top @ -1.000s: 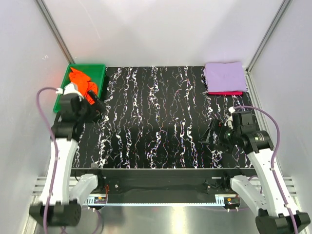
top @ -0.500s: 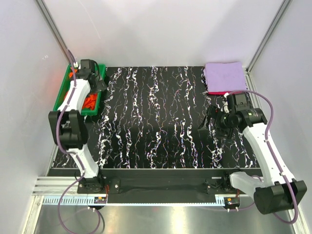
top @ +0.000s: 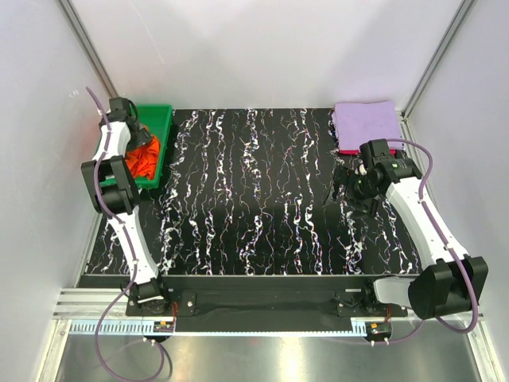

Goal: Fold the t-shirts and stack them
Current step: Grab the tshirt from the pile

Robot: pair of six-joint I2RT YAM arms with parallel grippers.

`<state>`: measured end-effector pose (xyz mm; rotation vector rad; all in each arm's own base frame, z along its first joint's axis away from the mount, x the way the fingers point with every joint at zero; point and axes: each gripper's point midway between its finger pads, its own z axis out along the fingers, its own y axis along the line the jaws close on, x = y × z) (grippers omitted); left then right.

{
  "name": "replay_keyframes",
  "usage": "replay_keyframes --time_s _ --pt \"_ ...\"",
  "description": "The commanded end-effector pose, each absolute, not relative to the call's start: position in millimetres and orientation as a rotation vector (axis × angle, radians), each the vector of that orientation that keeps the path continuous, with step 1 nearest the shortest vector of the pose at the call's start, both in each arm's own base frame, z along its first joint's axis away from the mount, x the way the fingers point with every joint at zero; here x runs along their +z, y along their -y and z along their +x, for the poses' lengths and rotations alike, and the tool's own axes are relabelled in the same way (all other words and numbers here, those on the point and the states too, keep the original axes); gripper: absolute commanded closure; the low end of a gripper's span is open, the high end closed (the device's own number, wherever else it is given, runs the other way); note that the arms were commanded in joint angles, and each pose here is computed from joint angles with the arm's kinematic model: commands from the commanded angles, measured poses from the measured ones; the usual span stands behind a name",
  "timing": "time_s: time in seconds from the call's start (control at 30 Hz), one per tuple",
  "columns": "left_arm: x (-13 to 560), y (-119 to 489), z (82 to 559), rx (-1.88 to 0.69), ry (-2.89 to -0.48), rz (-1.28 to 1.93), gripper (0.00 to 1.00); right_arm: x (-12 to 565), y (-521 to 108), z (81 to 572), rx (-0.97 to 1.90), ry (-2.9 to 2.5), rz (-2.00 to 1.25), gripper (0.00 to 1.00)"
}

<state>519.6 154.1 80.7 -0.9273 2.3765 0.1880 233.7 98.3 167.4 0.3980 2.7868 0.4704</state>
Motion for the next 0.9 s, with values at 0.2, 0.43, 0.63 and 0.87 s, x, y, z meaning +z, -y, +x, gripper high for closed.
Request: replay_keyframes --time_s 0.2,0.43,0.63,0.87 --pt "74 -163 567 0.021 -2.292 -0.931 0.44 170 -96 244 0.429 -2.773 0.410 0.00" --pt "128 -169 583 0.004 -2.211 -0.838 1.00 171 -97 241 0.448 -2.764 0.408 0.00" --pt "240 -140 568 -0.057 -2.044 -0.762 1.00 175 -102 240 0.494 -2.747 0.367 0.00" --pt "319 -132 522 0.036 -1.931 -0.734 1.00 188 -108 238 0.564 -2.702 0.307 0.00"
